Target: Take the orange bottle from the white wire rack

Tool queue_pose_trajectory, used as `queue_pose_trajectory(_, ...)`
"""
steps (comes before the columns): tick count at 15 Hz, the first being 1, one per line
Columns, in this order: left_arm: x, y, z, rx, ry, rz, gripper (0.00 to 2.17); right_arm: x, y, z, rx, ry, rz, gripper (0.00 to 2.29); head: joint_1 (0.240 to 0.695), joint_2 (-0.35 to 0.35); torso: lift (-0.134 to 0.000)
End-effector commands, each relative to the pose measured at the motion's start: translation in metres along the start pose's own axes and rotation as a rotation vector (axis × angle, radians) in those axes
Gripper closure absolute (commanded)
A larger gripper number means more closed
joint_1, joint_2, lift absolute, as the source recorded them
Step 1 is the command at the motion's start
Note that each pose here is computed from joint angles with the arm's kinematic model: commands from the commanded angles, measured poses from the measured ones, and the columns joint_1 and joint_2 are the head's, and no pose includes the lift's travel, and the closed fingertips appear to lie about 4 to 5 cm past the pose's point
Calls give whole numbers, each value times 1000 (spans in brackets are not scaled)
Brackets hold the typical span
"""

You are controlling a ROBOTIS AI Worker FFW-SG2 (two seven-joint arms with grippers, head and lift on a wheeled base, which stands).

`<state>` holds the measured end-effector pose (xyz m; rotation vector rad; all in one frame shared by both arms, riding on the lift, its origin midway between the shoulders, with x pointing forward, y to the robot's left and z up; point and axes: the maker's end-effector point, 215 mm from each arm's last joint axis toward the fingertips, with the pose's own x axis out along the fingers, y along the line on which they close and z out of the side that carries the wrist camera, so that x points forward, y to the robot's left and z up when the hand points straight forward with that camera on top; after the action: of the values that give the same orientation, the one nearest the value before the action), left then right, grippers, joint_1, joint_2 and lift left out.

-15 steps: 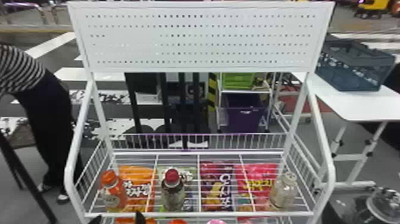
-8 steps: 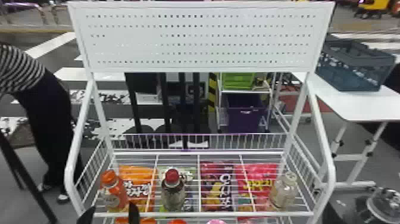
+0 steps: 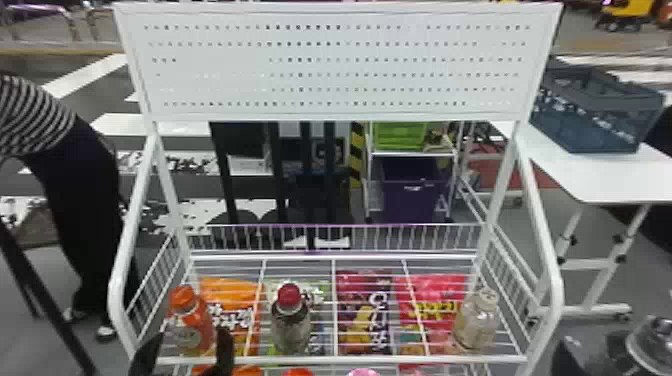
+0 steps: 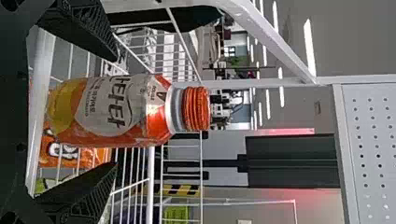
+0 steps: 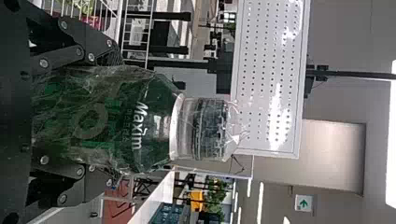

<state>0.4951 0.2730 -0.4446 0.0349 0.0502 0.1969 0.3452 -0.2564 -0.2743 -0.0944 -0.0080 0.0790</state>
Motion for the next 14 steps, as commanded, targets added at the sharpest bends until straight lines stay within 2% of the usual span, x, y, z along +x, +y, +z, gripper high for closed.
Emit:
queue_pose_trajectory(1,9,2,3,2,-7,1,87,0,-1,1,-2,-1,-2,829,499,0,0)
queue_pose_trajectory(7,35,4,15,1,-25,4,87,-2,-2,4,-6,0,-2,829,499,0,0)
queue_pose_trajectory(8,36,3,16,-7,-25,-4,174,-3,-4,4,-9,0,-5,829,499,0,0)
queue_pose_trajectory(9,37,2,17,-7,-26,-7,478,-3,-4,4,-10,1,-5,829,499,0,0)
queue_pose_trajectory(11,36,-2,18,-8,-18,-10,1511,-4,-4,3,-12,2,-6,829,499,0,0)
queue_pose_trajectory(12,34,-4,16,-7,-11,-12,1686,-3,-4,5,-9,-3,-5,829,499,0,0)
queue_pose_trajectory(14,33,-5,18,-7,-11,-13,1686,0,-3,4,-7,2,-3,829,499,0,0)
